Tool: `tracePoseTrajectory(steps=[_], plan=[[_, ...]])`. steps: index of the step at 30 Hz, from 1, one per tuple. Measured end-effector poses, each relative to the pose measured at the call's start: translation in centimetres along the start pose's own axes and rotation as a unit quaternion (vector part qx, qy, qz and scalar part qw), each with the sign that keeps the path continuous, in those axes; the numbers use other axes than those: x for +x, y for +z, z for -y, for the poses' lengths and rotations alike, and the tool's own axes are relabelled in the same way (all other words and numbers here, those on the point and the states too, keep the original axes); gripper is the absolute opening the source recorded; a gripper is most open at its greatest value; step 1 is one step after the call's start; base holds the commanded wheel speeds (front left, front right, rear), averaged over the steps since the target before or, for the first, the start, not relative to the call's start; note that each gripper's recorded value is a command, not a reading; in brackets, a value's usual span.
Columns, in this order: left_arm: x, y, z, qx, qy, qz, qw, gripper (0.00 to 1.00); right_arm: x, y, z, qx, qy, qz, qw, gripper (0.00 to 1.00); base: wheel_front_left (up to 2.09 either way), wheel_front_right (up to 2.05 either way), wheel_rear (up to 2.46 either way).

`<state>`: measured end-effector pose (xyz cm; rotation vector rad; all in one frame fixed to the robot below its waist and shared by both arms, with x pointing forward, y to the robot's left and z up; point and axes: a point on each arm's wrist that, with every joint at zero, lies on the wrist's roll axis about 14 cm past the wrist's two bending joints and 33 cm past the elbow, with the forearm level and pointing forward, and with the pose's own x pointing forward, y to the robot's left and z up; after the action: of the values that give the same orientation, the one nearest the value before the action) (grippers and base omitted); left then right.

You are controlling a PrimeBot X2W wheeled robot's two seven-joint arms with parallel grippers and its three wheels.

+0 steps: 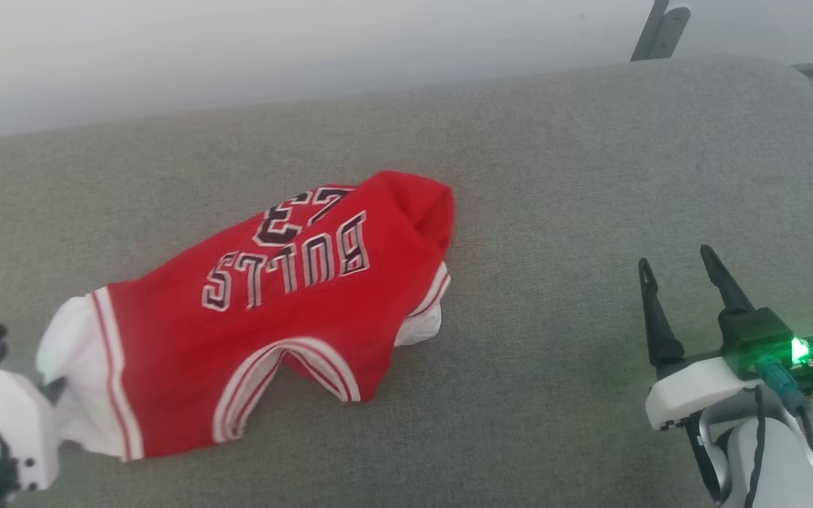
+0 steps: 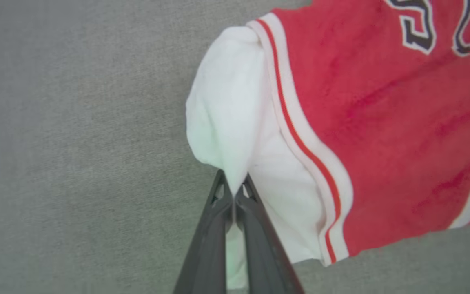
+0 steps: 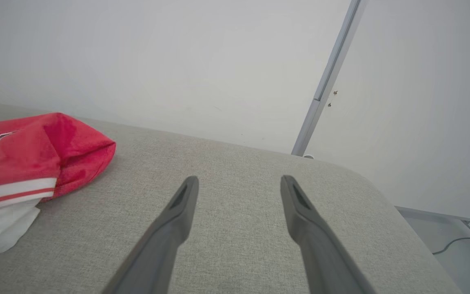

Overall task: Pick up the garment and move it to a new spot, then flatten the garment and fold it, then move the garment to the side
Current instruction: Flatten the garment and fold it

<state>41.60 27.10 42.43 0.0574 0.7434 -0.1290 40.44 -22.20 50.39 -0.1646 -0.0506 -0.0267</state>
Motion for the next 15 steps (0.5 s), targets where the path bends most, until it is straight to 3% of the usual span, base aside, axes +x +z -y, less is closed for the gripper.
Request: tracePoseTrajectory(steps=[6, 10, 11, 13, 14, 15], plan=[[-0.8, -1.2, -3.5, 0.005, 0.052, -0.015, 0.998, 0.0, -0.2, -0.1, -0.6, -0.001, 0.009, -0.003, 1.0, 1.0, 0.0, 0.0, 0.0], [-0.3, -2.8, -3.1, -0.012, 0.044, -0.03, 0.999, 0.01, -0.2, -0.4, -1.0, 0.0, 0.015, -0.007, 1.0, 1.0, 0.0, 0.0, 0.0], [-0.1, -3.1, -2.8, -0.022, 0.037, -0.032, 0.999, 0.14, -0.2, -0.5, -1.1, 0.0, 0.017, -0.008, 1.0, 1.0, 0.0, 0.0, 0.0], [0.2, -3.6, -2.4, -0.029, 0.032, -0.035, 0.998, 0.51, -0.2, -0.6, -1.3, 0.002, 0.02, -0.01, 1.0, 1.0, 0.0, 0.0, 0.0], [0.4, -3.6, -2.3, -0.032, 0.029, -0.033, 0.999, 0.83, -0.1, -0.7, -1.5, 0.003, 0.022, -0.011, 1.0, 1.0, 0.0, 0.0, 0.0], [0.5, -3.6, -2.3, -0.036, 0.027, -0.031, 0.999, 0.99, -0.1, -0.8, -1.7, 0.003, 0.025, -0.013, 1.0, 1.0, 0.0, 0.0, 0.0]])
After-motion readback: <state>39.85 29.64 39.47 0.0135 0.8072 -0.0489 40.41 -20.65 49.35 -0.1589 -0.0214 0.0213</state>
